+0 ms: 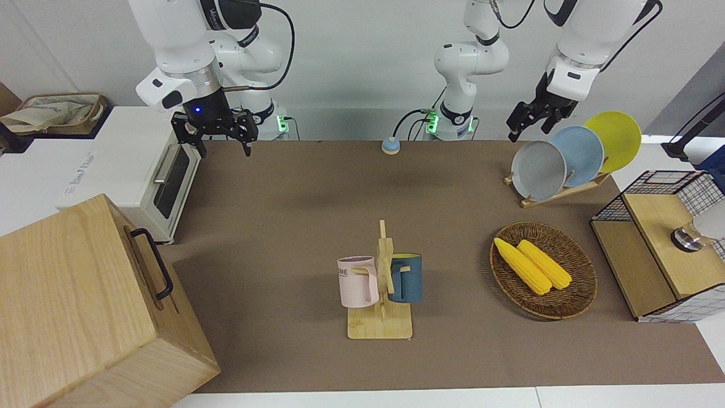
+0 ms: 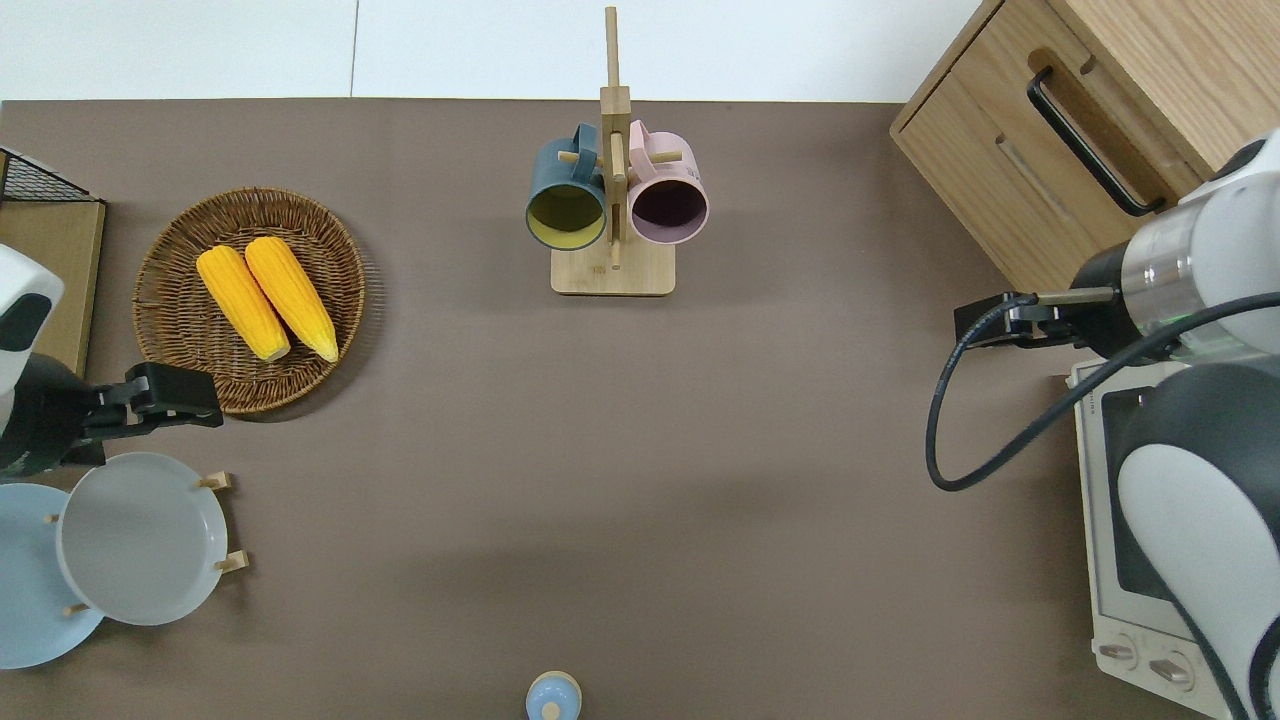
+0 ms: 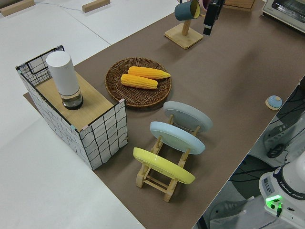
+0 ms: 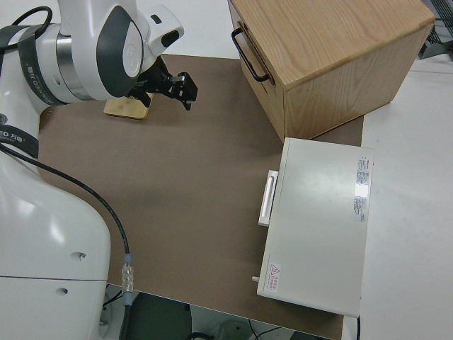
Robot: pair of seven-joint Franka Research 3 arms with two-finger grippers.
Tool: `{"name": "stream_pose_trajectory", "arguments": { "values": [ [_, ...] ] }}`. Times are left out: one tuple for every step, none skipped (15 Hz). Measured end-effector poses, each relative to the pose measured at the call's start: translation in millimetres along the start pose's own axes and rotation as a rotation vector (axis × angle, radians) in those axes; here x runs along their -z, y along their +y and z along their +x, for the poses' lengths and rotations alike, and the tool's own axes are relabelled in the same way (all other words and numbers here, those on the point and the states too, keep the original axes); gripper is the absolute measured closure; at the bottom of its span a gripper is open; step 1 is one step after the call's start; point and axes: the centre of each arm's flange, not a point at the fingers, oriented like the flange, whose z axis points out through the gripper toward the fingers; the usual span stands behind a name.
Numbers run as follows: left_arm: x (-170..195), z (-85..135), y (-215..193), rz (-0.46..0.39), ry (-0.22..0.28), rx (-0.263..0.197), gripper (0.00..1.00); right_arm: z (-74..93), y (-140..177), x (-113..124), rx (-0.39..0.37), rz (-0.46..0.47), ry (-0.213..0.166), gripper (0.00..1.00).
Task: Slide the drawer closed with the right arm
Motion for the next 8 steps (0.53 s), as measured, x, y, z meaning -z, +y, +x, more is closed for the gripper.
{"name": "stream_pose_trajectory", "arguments": {
  "values": [
    [0,0,0,0.000,0.000,0.000,0.00,-1.6,4,2,0.005,-0.001,-0.001,0.01],
    [0,0,0,0.000,0.000,0.000,0.00,-3.2,6,6,0.010,-0.002,0.001,0.01],
    [0,0,0,0.000,0.000,0.000,0.00,-5.0,7,9,0.014,-0.003,0.003,0.01],
    [0,0,0,0.000,0.000,0.000,0.00,-7.3,7,11,0.018,-0.004,0.001,0.01],
    [0,0,0,0.000,0.000,0.000,0.00,-9.8,7,13,0.018,-0.005,-0.007,0.01],
    [0,0,0,0.000,0.000,0.000,0.00,-12.5,9,13,0.016,-0.007,-0.019,0.01],
    [0,0,0,0.000,0.000,0.000,0.00,-14.5,12,15,0.011,-0.008,-0.027,0.01],
    [0,0,0,0.000,0.000,0.000,0.00,-15.8,16,16,0.004,-0.009,-0.029,0.01]
  ]
}}
